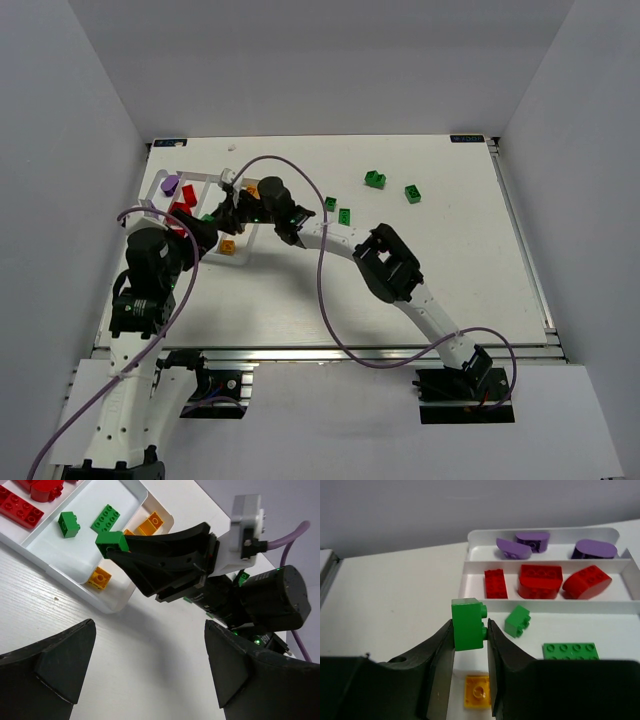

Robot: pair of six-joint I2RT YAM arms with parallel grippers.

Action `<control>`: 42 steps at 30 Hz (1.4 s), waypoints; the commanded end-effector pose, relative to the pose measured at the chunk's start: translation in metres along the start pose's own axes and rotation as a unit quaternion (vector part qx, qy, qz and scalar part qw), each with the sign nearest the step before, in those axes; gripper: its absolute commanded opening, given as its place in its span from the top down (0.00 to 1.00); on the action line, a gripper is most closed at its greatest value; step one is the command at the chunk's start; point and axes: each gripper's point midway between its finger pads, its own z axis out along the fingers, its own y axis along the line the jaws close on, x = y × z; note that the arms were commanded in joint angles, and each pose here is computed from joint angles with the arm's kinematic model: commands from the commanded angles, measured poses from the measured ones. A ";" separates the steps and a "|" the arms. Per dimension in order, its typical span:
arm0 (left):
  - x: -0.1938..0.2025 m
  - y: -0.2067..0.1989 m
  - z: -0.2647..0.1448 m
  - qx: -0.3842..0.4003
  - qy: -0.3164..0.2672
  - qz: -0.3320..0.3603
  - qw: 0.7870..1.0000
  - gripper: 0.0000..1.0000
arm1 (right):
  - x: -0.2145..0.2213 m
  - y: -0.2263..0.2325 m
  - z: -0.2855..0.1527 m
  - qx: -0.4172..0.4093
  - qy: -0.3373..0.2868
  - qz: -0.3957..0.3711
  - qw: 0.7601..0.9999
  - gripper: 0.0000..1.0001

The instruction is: Sort the legos into containers by color

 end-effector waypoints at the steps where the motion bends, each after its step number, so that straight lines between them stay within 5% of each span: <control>1: -0.011 -0.011 -0.003 0.009 -0.001 0.013 1.000 0.02 | -0.007 -0.010 0.005 0.037 -0.033 -0.040 0.998 0.80; 18: -0.012 -0.014 -0.010 0.010 0.013 0.026 1.000 0.02 | 0.032 -0.027 0.020 0.083 -0.021 -0.074 0.994 0.63; 29: -0.008 -0.019 -0.003 0.024 0.021 0.026 0.999 0.02 | 0.016 -0.027 0.017 0.064 -0.022 -0.081 0.994 0.21; 32: -0.008 -0.029 -0.004 0.049 0.024 0.029 0.998 0.03 | -0.016 -0.028 0.000 0.054 -0.046 -0.074 0.995 0.11; 36: -0.009 -0.040 -0.002 0.081 0.022 0.033 0.996 0.09 | -0.054 -0.026 -0.033 0.041 -0.069 -0.092 0.993 0.11; 40: -0.010 -0.059 0.002 0.133 0.019 0.031 0.990 0.25 | -0.080 -0.040 -0.080 0.052 -0.072 -0.110 0.990 0.11; 42: -0.006 -0.065 0.008 0.148 0.032 0.030 0.988 0.28 | -0.066 -0.040 -0.097 0.019 -0.036 -0.082 0.996 0.11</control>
